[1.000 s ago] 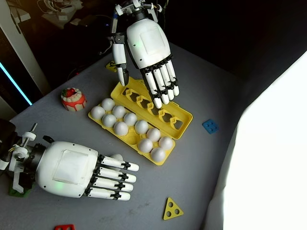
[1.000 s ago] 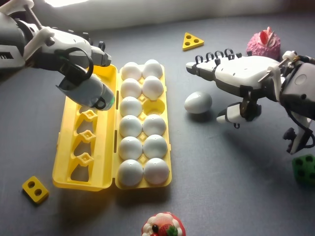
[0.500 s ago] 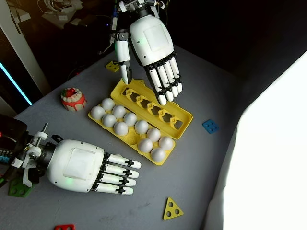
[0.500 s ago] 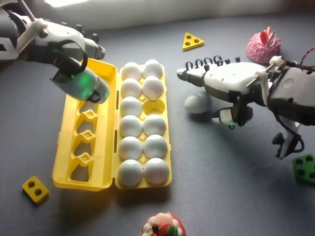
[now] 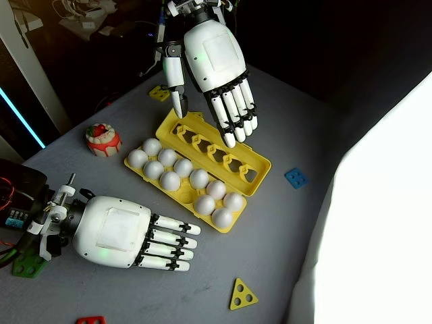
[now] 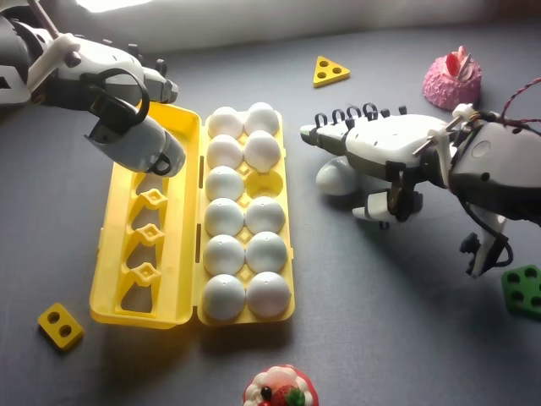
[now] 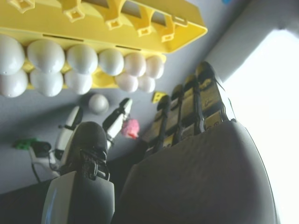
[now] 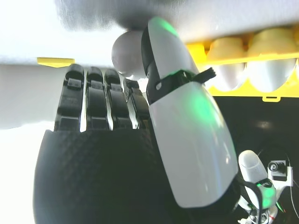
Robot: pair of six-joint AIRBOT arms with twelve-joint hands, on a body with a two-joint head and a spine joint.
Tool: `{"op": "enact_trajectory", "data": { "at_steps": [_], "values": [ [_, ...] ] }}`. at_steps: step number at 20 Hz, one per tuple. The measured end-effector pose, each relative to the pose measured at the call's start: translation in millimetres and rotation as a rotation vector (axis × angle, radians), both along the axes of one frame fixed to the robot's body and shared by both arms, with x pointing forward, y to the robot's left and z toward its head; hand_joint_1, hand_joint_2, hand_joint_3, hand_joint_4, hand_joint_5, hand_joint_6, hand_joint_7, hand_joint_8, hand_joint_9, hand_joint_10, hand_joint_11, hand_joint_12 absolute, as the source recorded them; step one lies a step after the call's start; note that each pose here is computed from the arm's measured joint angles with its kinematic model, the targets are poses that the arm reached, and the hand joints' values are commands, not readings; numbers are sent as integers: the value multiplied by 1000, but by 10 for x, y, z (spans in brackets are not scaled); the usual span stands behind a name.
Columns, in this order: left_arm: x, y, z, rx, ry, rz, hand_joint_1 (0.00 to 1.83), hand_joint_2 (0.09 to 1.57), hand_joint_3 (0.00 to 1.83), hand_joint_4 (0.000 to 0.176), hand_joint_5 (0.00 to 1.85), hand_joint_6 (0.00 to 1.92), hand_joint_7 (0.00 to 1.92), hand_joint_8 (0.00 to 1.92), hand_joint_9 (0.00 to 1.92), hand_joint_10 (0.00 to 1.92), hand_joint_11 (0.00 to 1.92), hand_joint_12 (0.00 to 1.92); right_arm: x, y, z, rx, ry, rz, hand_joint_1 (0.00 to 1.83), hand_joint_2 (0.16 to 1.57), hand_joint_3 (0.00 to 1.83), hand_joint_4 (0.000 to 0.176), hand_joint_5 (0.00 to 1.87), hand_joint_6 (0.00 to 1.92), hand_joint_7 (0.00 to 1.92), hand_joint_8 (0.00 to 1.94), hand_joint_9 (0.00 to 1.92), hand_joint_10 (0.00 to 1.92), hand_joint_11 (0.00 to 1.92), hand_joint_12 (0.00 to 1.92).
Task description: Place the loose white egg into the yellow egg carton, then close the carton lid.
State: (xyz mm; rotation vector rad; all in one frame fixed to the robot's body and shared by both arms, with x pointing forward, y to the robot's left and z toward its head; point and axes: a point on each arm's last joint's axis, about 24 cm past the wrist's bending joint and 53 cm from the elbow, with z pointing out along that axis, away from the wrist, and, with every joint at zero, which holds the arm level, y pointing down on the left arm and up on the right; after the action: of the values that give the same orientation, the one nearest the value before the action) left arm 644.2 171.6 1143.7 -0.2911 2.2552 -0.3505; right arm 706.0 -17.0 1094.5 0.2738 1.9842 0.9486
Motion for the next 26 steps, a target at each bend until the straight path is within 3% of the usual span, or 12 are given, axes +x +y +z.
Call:
{"op": "enact_trajectory", "data": {
  "at_steps": [1,4,5,9,11,13,14,16,18,19,20,26],
  "values": [
    [5,6,0,-1,0,2,263,1381,5,0,0,0,0,0,5,3,0,174,6,7,-5,0,0,0,1315,1178,0,13,13,5,0,0,0,0,0,0],
    [17,22,4,2,-2,5,283,1371,0,0,0,0,0,0,13,5,0,190,16,2,-8,0,0,-2,1310,1175,0,12,87,37,0,0,0,0,3,1],
    [18,25,4,2,-3,6,308,1362,0,0,10,3,18,3,40,11,0,274,25,3,-10,0,-1,-4,1315,1176,0,10,116,49,0,0,0,0,0,0],
    [30,16,39,-4,-9,7,265,1388,5,0,0,0,0,0,1,0,0,160,23,20,-15,0,0,-2,1308,1163,0,6,281,131,0,0,0,0,28,16],
    [33,15,42,-4,-11,6,262,1380,1,0,0,0,0,0,18,5,0,211,25,17,-14,0,-1,-3,1305,1163,0,0,306,145,0,0,0,0,29,18],
    [34,20,41,-4,-11,7,254,1379,1,0,0,0,0,0,26,7,0,240,31,11,-10,0,-2,-6,1300,1165,0,0,268,263,1,0,0,0,5,102],
    [37,20,47,-5,-11,8,274,1381,1,0,0,0,0,0,8,4,0,183,31,11,-10,0,-2,-6,1315,1162,0,0,196,518,11,0,0,0,0,110],
    [40,22,49,-4,-13,8,276,1381,1,0,0,0,0,0,7,4,0,178,31,11,-10,0,-2,-6,1316,1160,0,0,186,548,13,0,0,0,0,108],
    [45,32,48,-3,-12,11,265,1381,1,0,0,0,0,0,12,4,0,203,31,11,-10,0,-3,-6,1275,1144,0,0,244,745,45,3,0,0,0,186],
    [49,35,53,-1,-15,10,265,1381,1,0,0,0,0,0,12,4,0,203,31,11,-10,0,-2,-6,1275,1144,0,0,244,745,45,3,0,0,0,186],
    [56,35,73,-2,-20,11,263,1387,4,0,0,0,0,0,13,3,0,209,34,7,-7,0,-4,-8,1238,1162,0,0,337,835,64,3,0,0,0,40],
    [81,55,77,-11,-20,18,266,1391,3,0,0,0,0,0,6,2,0,144,63,-17,17,0,-13,-19,1157,1182,4,0,490,785,128,6,18,7,8,19]
  ]
}}
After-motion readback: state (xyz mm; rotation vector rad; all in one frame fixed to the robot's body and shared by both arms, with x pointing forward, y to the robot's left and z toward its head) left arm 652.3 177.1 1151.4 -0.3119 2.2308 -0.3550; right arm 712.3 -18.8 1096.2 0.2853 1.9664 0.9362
